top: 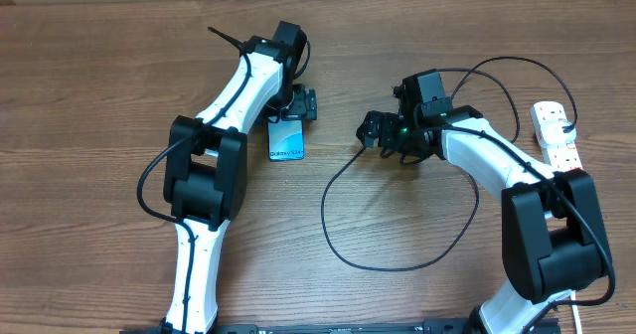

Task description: Plug charger to phone and switch on socket

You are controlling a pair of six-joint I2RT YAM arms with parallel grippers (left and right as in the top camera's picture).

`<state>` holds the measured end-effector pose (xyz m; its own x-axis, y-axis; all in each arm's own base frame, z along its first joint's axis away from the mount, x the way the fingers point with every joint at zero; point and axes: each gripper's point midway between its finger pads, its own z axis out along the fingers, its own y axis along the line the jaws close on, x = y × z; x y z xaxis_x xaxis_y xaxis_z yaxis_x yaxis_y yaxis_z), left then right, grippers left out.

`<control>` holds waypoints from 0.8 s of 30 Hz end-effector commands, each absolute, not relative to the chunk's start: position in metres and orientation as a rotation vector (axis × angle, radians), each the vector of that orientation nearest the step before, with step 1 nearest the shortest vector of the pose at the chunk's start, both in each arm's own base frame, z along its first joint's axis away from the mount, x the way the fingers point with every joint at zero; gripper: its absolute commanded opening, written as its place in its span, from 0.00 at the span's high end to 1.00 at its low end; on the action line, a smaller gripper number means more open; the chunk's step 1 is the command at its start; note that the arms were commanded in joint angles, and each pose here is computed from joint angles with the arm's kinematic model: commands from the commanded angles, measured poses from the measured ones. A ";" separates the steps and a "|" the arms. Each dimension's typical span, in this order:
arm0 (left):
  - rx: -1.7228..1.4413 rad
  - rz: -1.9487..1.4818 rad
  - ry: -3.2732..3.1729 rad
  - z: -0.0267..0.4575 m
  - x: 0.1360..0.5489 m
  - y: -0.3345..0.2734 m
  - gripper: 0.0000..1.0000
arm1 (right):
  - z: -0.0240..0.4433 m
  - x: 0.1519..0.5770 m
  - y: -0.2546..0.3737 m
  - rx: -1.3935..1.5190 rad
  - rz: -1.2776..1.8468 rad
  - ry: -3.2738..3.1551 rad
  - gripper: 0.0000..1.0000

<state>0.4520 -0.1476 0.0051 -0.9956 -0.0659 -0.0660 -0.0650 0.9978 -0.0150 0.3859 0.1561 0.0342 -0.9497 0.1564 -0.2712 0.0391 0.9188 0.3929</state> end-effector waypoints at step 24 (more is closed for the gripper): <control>-0.120 -0.056 3.120 0.001 0.449 -0.137 0.37 | 0.038 0.391 0.157 0.154 0.564 2.765 0.00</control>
